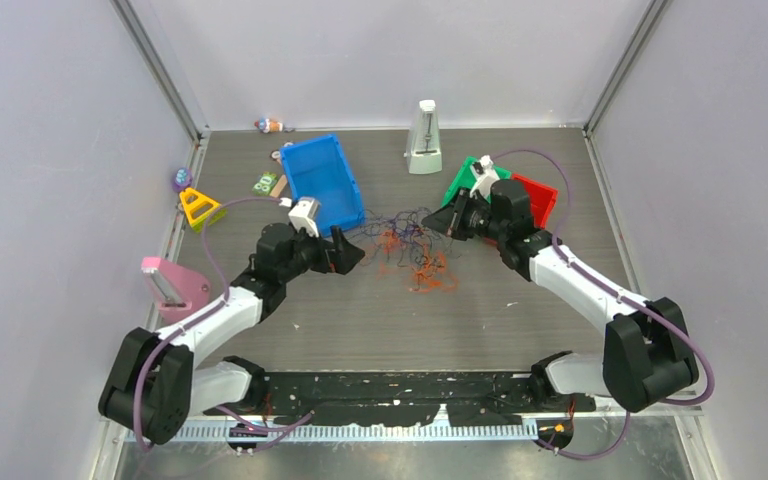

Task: Untangle the cables
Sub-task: Untie the cable.

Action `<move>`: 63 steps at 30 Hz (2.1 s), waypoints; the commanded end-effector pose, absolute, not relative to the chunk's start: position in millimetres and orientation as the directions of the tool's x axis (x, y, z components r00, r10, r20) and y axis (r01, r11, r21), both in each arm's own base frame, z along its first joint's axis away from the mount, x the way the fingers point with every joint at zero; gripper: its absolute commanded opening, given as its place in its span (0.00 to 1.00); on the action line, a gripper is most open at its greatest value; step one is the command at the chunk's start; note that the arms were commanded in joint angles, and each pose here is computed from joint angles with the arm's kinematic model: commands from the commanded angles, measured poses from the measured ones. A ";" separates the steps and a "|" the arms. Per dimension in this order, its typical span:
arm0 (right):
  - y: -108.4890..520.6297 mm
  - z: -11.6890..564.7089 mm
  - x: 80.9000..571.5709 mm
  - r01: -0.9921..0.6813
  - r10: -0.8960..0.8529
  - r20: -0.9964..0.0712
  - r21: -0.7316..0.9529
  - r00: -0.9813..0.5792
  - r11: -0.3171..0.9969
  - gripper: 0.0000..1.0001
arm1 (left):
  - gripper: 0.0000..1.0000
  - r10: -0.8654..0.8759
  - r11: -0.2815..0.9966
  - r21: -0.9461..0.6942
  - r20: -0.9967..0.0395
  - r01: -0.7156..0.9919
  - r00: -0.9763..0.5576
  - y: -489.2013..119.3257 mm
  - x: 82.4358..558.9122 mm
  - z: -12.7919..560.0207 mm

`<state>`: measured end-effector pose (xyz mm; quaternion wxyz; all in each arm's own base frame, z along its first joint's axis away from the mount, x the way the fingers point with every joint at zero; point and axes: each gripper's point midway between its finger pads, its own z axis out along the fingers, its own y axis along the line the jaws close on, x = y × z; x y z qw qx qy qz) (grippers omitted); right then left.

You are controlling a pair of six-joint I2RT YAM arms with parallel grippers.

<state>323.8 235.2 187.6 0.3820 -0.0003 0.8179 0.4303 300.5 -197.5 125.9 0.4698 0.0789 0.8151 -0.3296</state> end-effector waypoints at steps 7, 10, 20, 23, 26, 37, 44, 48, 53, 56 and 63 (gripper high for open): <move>229.9 211.2 336.1 -0.325 0.369 -0.654 0.692 -0.661 0.645 0.06 | 1.00 -0.295 0.767 -0.528 -0.794 0.364 -0.531 -176.3 264.6 151.0; 225.9 204.3 339.2 -0.304 0.363 -0.656 0.678 -0.661 0.670 0.05 | 0.99 -0.284 0.866 -0.429 -0.844 0.256 -0.455 -142.1 270.1 161.0; 220.3 196.8 337.2 -0.290 0.362 -0.661 0.665 -0.657 0.688 0.05 | 0.98 -0.313 0.866 -0.453 -0.821 0.213 -0.477 -140.4 273.7 182.2; 222.8 200.1 334.5 -0.306 0.356 -0.660 0.671 -0.661 0.675 0.05 | 0.91 -0.349 0.709 -0.568 -0.798 0.418 -0.492 -194.9 271.2 199.0; 226.0 204.1 331.5 -0.331 0.345 -0.664 0.675 -0.664 0.660 0.06 | 0.89 -0.288 0.619 -0.578 -0.797 0.533 -0.530 -240.7 267.3 206.7; 232.6 211.7 316.1 -0.401 0.291 -0.674 0.673 -0.679 0.622 0.05 | 0.86 -0.202 0.468 -0.584 -0.801 0.663 -0.563 -320.2 308.9 206.1; 237.6 217.7 309.1 -0.411 0.301 -0.653 0.704 -0.695 0.579 0.05 | 0.81 -0.129 0.460 -0.583 -0.790 0.669 -0.600 -350.2 316.5 186.7; 241.7 221.5 305.1 -0.422 0.310 -0.640 0.726 -0.703 0.543 0.06 | 0.73 -0.116 0.367 -0.591 -0.795 0.718 -0.595 -367.7 305.6 184.1; 237.8 215.5 303.4 -0.416 0.303 -0.647 0.714 -0.700 0.563 0.05 | 0.00 -0.133 0.408 -0.555 -0.822 0.725 -0.554 -352.0 300.5 177.2; 227.7 203.6 302.6 -0.384 0.294 -0.656 0.685 -0.695 0.620 0.06 | 0.00 -0.145 0.483 -0.524 -0.838 0.701 -0.526 -322.4 298.8 174.7; 163.4 159.8 314.0 -0.147 0.326 -0.714 0.513 -0.620 0.846 0.06 | 0.00 -0.183 0.661 -0.540 -0.789 0.521 -0.586 -234.7 301.5 142.4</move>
